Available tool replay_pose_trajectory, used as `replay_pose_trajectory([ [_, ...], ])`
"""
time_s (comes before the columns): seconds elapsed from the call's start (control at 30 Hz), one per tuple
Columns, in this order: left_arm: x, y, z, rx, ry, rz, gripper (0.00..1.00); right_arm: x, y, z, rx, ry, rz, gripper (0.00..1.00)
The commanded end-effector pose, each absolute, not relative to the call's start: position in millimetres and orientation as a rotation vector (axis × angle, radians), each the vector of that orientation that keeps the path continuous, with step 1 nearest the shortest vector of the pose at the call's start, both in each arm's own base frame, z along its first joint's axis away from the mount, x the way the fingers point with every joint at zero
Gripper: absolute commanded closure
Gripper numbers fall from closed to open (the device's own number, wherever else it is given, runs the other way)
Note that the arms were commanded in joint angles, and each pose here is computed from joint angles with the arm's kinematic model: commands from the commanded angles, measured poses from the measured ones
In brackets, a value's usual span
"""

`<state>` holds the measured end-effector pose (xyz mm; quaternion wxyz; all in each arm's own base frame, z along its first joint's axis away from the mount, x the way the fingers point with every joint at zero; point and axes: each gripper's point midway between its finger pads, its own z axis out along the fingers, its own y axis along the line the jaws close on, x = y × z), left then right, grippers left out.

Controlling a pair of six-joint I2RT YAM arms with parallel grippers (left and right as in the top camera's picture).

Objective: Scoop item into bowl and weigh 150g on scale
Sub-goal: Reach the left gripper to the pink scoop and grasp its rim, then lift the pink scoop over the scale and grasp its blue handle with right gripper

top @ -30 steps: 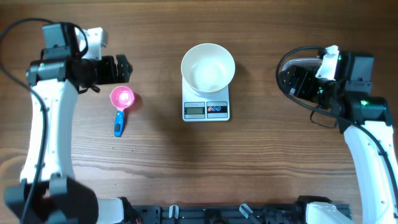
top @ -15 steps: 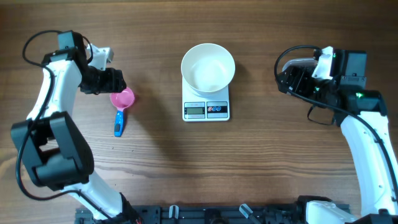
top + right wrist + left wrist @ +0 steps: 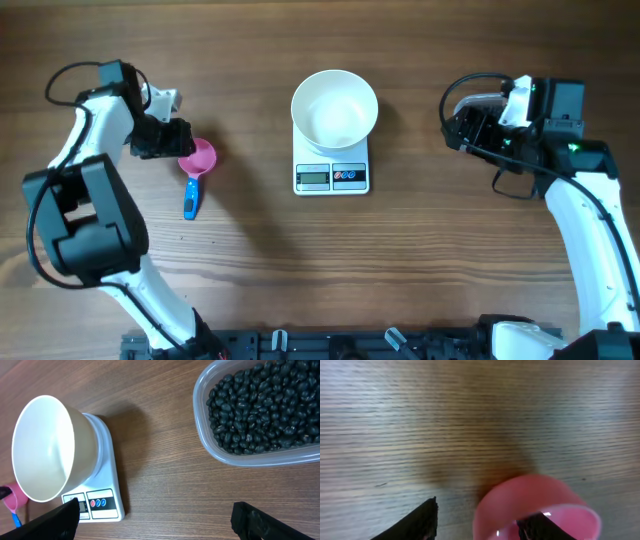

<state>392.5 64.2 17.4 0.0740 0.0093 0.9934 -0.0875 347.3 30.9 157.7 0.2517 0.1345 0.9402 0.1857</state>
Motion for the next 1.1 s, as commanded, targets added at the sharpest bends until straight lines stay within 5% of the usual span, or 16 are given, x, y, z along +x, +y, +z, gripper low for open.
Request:
replay_pose_trajectory([
  [0.0,393,60,5,0.036,2.998,-0.316,0.49,350,35,160,0.360,2.554,0.525,0.00],
  [0.37,395,56,3,0.050,2.992,-0.319,0.75,352,35,147,0.377,2.591,0.528,0.00],
  [0.47,396,55,3,0.044,2.990,-0.318,0.96,352,35,147,0.377,2.591,0.528,0.00],
  [0.7,406,56,17,-0.128,2.958,-0.328,0.96,352,37,148,0.366,2.591,0.548,0.00],
  [1.07,442,39,189,-0.953,2.482,-0.633,0.96,355,112,196,-0.032,2.397,1.028,0.02],
])
